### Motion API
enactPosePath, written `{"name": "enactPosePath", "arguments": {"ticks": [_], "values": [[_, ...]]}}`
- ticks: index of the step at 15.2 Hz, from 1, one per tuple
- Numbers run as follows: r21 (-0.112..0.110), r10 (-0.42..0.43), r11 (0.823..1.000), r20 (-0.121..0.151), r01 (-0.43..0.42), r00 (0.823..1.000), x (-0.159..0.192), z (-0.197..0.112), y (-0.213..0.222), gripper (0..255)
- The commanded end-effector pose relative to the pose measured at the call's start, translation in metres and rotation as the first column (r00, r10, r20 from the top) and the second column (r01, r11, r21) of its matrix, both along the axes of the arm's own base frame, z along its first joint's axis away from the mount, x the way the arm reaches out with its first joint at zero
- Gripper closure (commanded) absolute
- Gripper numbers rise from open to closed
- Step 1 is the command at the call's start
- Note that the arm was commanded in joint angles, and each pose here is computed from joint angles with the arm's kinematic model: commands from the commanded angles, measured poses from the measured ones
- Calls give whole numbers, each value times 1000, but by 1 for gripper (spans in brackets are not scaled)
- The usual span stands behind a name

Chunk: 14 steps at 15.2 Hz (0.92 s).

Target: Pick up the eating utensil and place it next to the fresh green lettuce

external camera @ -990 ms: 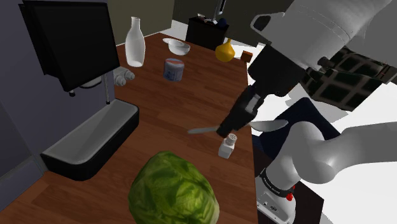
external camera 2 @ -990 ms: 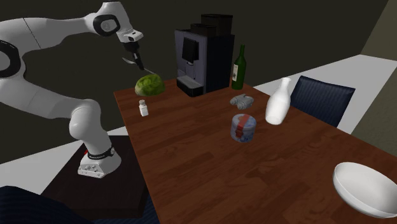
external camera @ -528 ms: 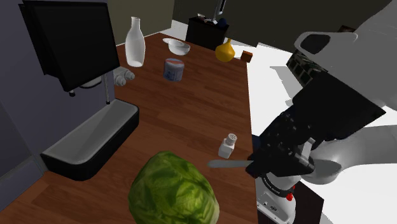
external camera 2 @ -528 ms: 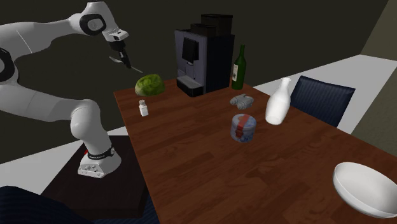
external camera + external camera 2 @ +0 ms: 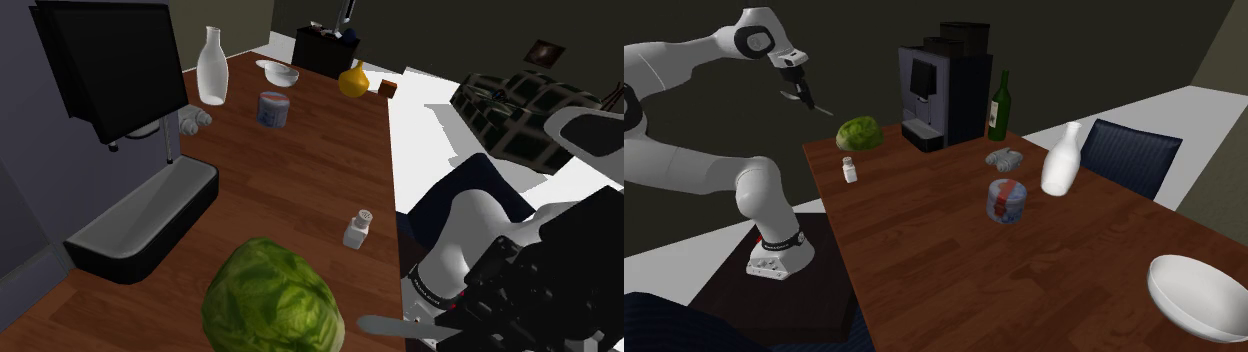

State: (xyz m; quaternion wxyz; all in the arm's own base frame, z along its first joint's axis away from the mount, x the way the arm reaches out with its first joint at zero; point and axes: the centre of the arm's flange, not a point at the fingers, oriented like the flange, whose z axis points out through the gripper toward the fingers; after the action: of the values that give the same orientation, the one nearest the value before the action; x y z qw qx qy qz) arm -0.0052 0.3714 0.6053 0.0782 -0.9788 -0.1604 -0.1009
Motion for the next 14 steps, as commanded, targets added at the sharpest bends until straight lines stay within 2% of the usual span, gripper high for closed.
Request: {"name": "enactPosePath", "arguments": {"ticks": [1, 14], "values": [[0, -1, 1000, 0, 1, 1000, -2, -10, 1, 255], [0, -1, 1000, 0, 1, 1000, -2, -78, 1, 255]]}}
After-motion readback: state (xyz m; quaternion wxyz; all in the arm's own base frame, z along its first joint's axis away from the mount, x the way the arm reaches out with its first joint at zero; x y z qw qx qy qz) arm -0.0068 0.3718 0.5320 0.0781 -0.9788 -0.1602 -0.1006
